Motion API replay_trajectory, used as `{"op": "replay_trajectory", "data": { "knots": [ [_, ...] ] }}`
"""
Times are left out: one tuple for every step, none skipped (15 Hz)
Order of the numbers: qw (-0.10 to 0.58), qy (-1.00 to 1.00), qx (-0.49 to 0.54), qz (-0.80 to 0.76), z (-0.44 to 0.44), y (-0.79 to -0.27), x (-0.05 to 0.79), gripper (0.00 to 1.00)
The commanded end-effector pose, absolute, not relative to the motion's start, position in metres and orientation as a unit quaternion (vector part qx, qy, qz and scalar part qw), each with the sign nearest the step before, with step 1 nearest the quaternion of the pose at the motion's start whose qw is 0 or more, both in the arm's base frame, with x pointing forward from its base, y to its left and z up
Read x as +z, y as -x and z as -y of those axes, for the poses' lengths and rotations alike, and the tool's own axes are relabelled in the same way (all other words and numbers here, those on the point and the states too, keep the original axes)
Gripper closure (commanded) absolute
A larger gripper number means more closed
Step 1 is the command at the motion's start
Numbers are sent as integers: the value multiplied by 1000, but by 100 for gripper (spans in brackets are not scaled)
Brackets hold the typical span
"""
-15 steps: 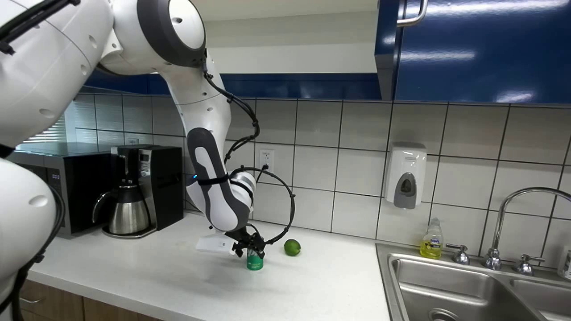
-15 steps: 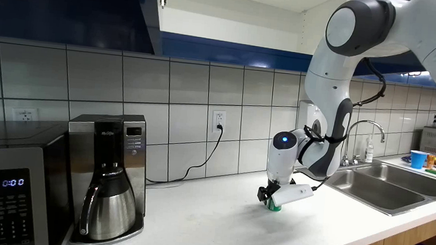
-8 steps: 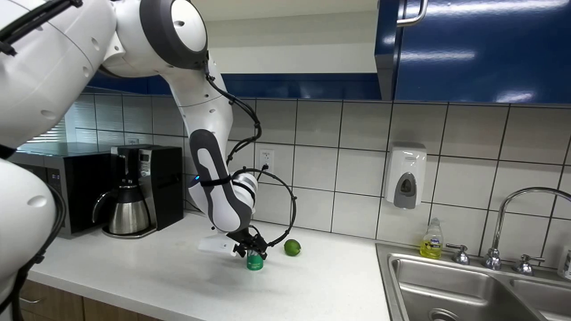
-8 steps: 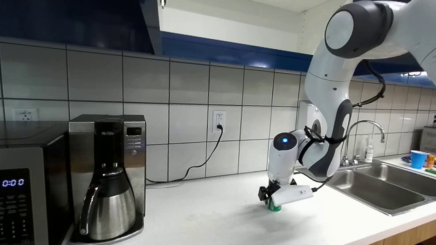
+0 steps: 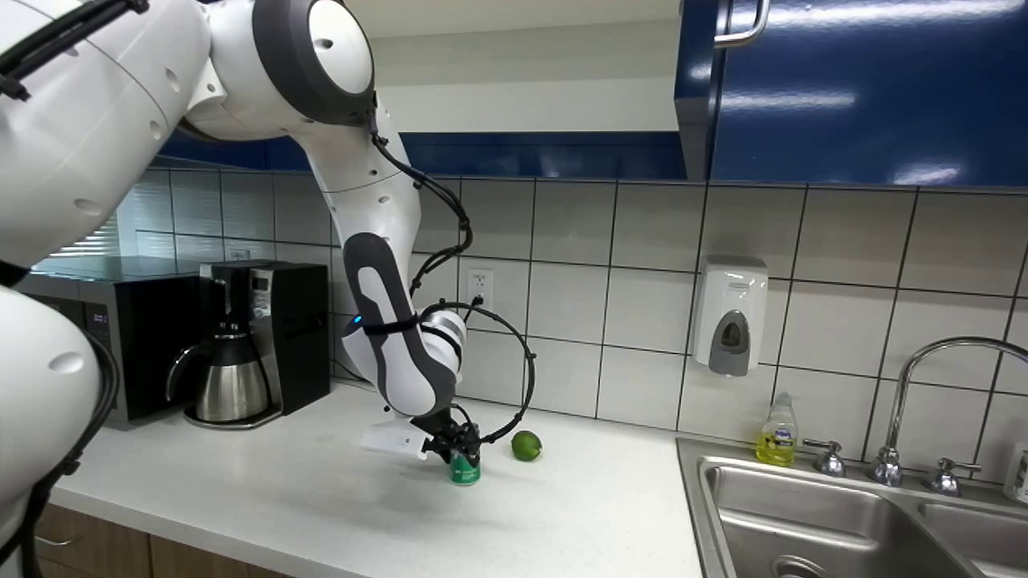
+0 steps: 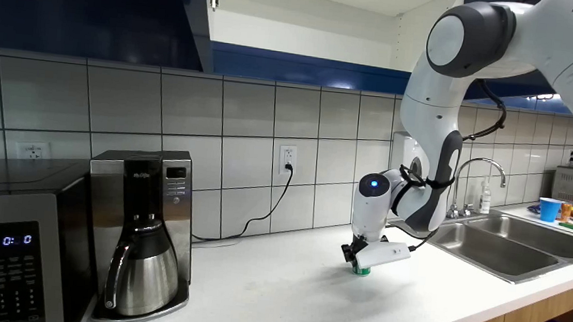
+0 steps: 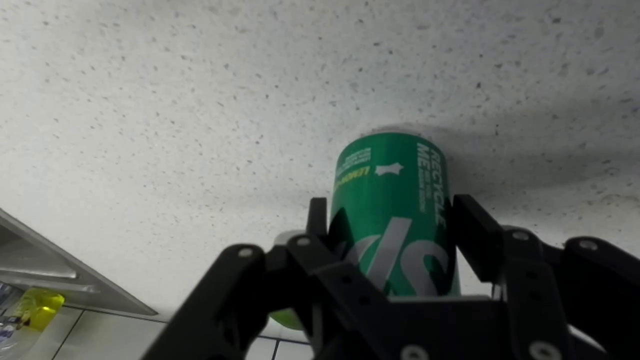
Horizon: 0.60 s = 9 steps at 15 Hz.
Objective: Put the green can in the open upper cabinet.
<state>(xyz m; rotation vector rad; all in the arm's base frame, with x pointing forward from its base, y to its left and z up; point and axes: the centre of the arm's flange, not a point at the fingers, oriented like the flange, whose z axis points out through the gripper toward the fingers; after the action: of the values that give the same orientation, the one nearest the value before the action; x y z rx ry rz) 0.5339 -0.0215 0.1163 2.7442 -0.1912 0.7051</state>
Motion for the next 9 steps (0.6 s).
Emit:
{"op": "replay_trajectory", "data": {
  "knots": [
    [152,-952,256,72,23,-535,113,61],
    [152,-952,256,71,23,-535,113,61],
    [152,-952,256,71,22,-535,113,61],
    [152,-952,256,71,21,-535,112,61],
    [152,-952,256,70,21,-534,112,61],
    [152,-952,255,70,20,-534,112,61],
    [152,-952,255,69,20,-534,111,61],
    [152,-952,255,70,20,-534,111,61],
    [152,-952,256,70,20,-534,112,61]
  ]
}}
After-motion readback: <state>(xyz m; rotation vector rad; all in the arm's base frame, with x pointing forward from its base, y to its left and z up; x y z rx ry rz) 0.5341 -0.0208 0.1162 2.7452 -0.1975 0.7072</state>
